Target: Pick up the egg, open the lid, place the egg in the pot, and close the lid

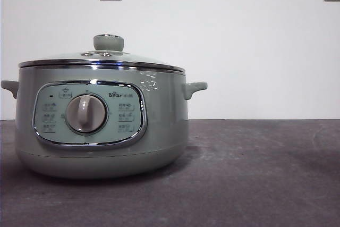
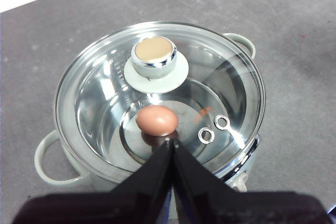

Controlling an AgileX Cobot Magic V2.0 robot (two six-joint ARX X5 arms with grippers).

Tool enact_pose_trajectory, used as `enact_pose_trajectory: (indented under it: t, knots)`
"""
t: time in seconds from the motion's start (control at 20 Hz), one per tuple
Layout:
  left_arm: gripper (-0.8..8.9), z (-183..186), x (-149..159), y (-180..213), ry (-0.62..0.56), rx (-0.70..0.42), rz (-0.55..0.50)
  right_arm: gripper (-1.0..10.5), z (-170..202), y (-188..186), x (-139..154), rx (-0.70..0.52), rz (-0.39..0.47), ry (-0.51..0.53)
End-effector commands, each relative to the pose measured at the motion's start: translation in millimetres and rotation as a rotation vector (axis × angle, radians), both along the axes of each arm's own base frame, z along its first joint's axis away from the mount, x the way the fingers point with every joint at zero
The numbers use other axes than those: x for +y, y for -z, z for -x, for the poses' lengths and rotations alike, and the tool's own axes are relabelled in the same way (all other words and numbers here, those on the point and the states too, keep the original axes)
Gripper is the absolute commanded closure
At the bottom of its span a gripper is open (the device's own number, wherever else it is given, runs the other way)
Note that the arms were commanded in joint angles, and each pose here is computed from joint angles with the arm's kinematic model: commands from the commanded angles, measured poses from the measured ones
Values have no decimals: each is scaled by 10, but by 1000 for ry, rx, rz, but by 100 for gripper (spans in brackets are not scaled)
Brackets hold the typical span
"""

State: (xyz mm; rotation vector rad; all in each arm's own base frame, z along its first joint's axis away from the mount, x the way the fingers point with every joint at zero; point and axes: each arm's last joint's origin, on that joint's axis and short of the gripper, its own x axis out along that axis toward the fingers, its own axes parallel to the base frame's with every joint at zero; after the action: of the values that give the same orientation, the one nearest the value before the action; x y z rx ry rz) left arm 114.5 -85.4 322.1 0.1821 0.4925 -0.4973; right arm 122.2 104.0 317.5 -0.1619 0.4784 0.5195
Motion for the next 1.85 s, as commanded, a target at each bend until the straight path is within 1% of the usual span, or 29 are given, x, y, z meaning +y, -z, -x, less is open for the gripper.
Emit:
enact_pose_trajectory:
  t: [0.05, 0.1, 0.15, 0.2, 0.35, 0.45, 0.55, 0.6, 0.7, 0.85, 1.05, 1.25, 1.85]
  knots:
    - [817, 1, -4, 9, -2, 4, 7, 945, 1, 22, -1, 8, -8, 6]
    - [817, 24, 15, 1, 6, -7, -5, 946, 0, 22, -2, 8, -8, 6]
    - [817, 59, 77, -27, -10, -51, -38, 945, 1, 22, -1, 8, -8, 6]
    - [817, 84, 128, -52, -26, -76, -27, 945, 1, 22, -1, 8, -8, 6]
    - [817, 141, 350, -81, -136, -210, 76, 945, 1, 22, -1, 8, -8, 6]
    - [817, 173, 489, 58, -185, -317, 152, 946, 1, 22, -1, 8, -8, 6]
    - [817, 195, 600, 332, -233, -392, 185, 945, 1, 22, -1, 8, -8, 6]
    - [817, 201, 640, 482, -254, -407, 188, 945, 1, 22, -1, 8, -8, 6]
    - [817, 202, 710, 832, -305, -408, 179, 945, 1, 21, -2, 8, -8, 6]
    - [817, 193, 783, 1289, -386, -359, 150, 945, 0, 22, -2, 8, -8, 6]
    - [817, 189, 824, 1625, -432, -328, 134, 946, 0, 22, -2, 8, -8, 6]
    - [817, 186, 834, 1752, -442, -313, 128, 946, 1, 22, -1, 9, -7, 6]
    - [817, 186, 834, 1750, -443, -316, 129, 946, 1, 22, -2, 9, -7, 6]
